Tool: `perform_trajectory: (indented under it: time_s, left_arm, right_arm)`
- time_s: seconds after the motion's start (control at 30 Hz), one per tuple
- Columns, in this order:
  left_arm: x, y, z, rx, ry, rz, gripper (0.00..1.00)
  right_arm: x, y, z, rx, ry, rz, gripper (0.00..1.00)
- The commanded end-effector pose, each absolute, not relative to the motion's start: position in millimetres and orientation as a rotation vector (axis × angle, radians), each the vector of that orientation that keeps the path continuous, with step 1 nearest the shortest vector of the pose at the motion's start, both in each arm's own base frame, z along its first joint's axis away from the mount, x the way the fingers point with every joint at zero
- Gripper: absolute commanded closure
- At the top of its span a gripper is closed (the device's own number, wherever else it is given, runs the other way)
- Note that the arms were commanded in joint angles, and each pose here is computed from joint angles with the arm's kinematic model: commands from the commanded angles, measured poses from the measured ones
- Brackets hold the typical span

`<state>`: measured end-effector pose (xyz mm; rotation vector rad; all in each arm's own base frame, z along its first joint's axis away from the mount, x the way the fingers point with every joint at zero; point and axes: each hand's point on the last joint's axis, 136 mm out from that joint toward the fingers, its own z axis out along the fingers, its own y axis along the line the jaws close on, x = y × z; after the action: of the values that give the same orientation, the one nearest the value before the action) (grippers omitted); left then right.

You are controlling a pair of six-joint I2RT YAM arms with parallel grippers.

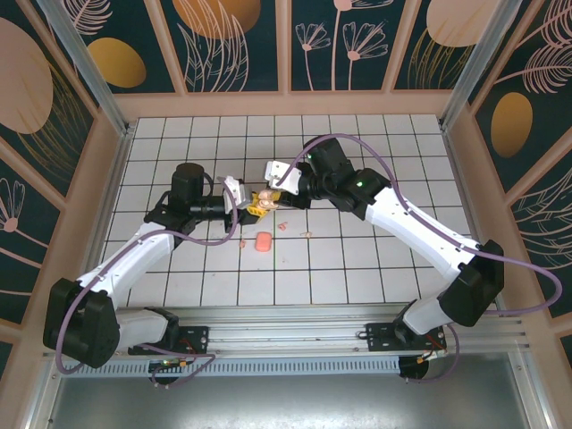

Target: Insert the wireless bluetooth earbuds into the charging case

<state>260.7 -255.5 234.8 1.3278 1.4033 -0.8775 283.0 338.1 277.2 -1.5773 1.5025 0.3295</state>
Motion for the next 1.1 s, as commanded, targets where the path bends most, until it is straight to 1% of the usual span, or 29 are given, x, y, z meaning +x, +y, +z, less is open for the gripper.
perform_trajectory:
  time_s: [0.0,0.4,0.6,0.83,1.07]
  left_arm:
    - [249.2,-261.2,251.6,1.302,1.303,-0.963,0.8]
    - [250.8,-263.1,264.4,1.145,1.246,-1.074,0.82]
    - [255.8,-258.5,277.3,0.987,1.209,-1.126,0.83]
    - [253.9,-259.3,274.9,1.011,1.218,-1.125,0.83]
    - [247.2,-261.6,279.4,1.092,1.193,-1.116,0.83]
  right_arm:
    - [285.2,331.8,293.7,-1.507,1.484,0.339,0.58]
    - [282.7,315.9,318.9,-1.366,1.465,0.503,0.58]
    - [283.8,306.4,330.5,-1.285,1.48,0.607,0.58]
    - [255.4,311.3,324.3,-1.412,1.408,0.741,0.57]
    - [244.6,322.7,325.0,-1.484,1.349,0.858,0.56]
